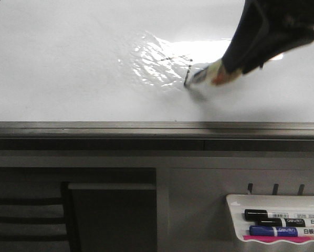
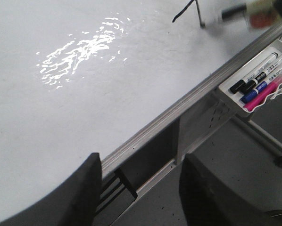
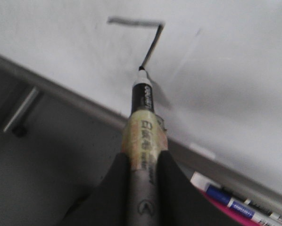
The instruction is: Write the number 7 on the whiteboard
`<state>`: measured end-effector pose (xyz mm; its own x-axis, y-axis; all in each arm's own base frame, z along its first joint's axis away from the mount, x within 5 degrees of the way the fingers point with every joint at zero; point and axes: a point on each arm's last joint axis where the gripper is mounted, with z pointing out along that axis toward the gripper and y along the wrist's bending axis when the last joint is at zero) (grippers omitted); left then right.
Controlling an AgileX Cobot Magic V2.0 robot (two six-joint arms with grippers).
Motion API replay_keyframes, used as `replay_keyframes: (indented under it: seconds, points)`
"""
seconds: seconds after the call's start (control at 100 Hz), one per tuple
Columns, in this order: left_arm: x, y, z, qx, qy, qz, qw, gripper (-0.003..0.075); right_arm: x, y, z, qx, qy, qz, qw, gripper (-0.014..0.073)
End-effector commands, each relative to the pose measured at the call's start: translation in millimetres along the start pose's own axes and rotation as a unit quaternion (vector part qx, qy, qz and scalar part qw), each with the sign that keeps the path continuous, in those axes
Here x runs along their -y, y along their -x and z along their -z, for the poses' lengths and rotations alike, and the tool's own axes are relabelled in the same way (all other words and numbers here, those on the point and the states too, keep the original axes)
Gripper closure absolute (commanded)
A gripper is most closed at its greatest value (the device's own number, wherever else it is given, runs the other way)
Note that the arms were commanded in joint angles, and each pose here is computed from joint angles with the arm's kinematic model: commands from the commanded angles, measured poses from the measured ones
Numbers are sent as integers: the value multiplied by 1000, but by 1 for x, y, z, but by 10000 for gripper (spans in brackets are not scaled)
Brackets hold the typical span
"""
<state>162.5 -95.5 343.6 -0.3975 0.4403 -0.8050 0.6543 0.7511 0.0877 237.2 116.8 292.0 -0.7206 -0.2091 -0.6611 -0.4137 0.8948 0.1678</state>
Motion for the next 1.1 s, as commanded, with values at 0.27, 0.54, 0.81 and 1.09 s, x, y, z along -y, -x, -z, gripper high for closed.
replay_keyframes:
  seconds: [0.27,0.54,0.81,1.09]
  points:
    - [5,17,8,51,-7,-40,998,374,-10,14,22,58,3,25,998,659]
    - [46,36,-9,8,-129,-195,972,374,-54,9,64,2,80,373,925,659]
    - [87,51,-46,32,-177,-278,944,374,-64,7,70,20,92,408,908,659]
    - [100,50,-84,27,-176,-296,939,374,-65,10,70,33,88,407,909,659]
